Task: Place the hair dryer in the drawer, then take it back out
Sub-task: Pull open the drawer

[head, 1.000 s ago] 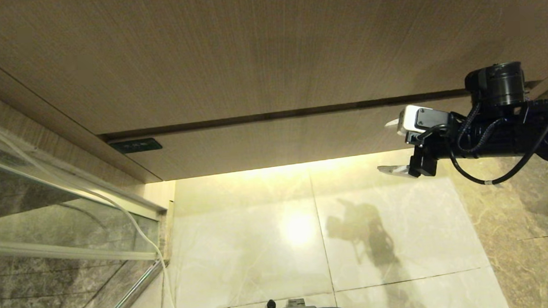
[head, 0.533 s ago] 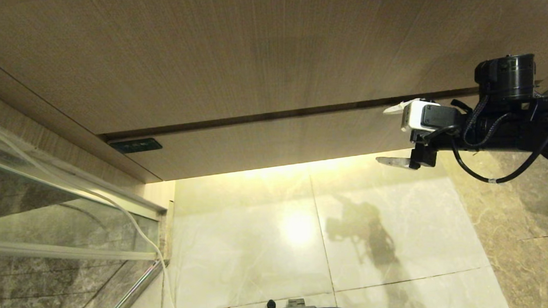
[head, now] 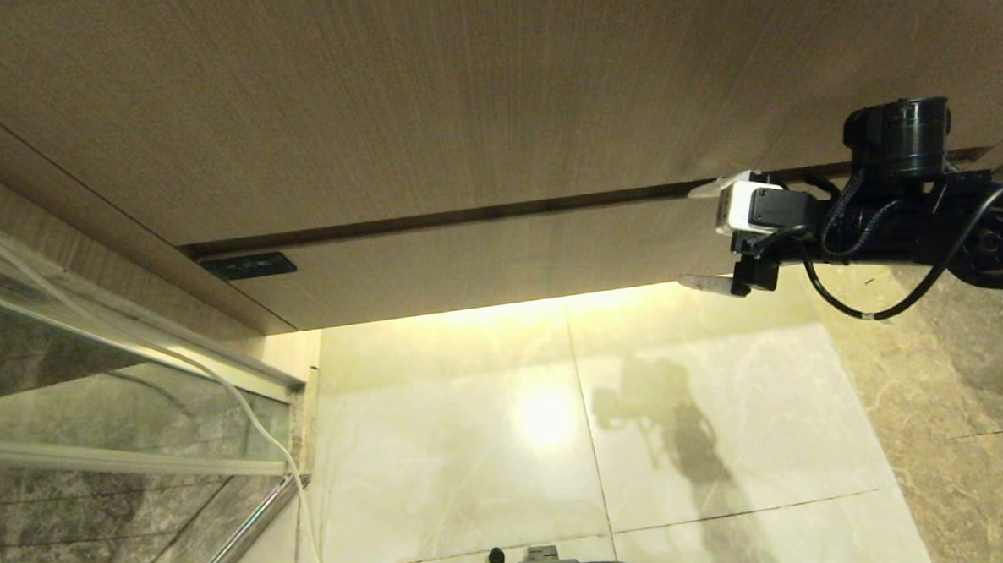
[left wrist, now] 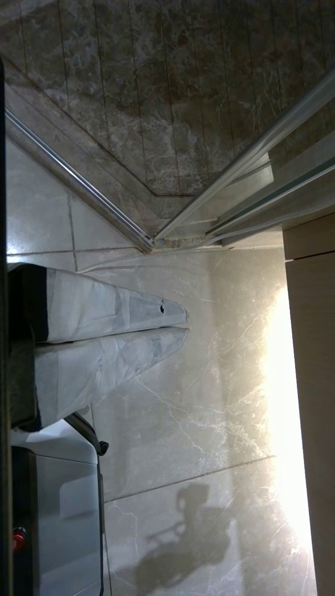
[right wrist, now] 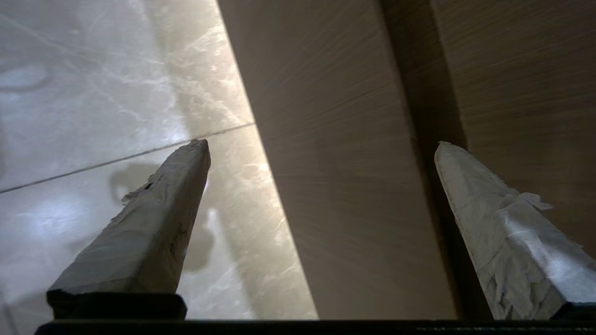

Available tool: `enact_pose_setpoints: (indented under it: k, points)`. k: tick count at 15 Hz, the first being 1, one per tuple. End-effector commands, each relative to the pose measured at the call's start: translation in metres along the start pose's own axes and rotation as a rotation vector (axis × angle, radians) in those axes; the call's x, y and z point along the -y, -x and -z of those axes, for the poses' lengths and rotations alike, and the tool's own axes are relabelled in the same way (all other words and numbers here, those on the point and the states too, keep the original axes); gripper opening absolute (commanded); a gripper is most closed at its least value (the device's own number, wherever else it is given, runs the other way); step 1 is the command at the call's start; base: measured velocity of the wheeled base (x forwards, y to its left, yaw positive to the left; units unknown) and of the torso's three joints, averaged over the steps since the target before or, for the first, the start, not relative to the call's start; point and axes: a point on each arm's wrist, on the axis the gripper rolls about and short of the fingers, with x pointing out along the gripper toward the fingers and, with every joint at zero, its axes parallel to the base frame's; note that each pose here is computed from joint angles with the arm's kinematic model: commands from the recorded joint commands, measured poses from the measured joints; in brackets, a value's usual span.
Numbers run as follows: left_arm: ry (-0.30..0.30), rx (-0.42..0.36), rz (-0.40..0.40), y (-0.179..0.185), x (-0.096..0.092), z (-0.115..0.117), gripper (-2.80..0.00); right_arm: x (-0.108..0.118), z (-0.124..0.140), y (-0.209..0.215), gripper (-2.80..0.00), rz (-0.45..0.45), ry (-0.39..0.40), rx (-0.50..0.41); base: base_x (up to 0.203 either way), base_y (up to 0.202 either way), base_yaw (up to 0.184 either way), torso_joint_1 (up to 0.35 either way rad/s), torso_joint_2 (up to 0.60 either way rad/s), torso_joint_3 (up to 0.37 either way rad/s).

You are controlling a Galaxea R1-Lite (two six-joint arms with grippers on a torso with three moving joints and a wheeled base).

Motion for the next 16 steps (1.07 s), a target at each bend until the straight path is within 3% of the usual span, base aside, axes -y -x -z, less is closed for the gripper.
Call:
enact_pose_setpoints:
  k: [1,16]
  points:
    - [0.0,-0.001,0.0,0.0,0.0,0.0,-2.8,0.002,0.008,-0.017,0.0,0.005,0.008,0.002,0.0,0.0,0.0,0.0,0.0,0.0]
    - [0.0,-0.001,0.0,0.0,0.0,0.0,-2.8,-0.001,0.029,-0.044,0.0,0.001,-0.013,-0.017,0.0,0.0,0.0,0.0,0.0,0.0]
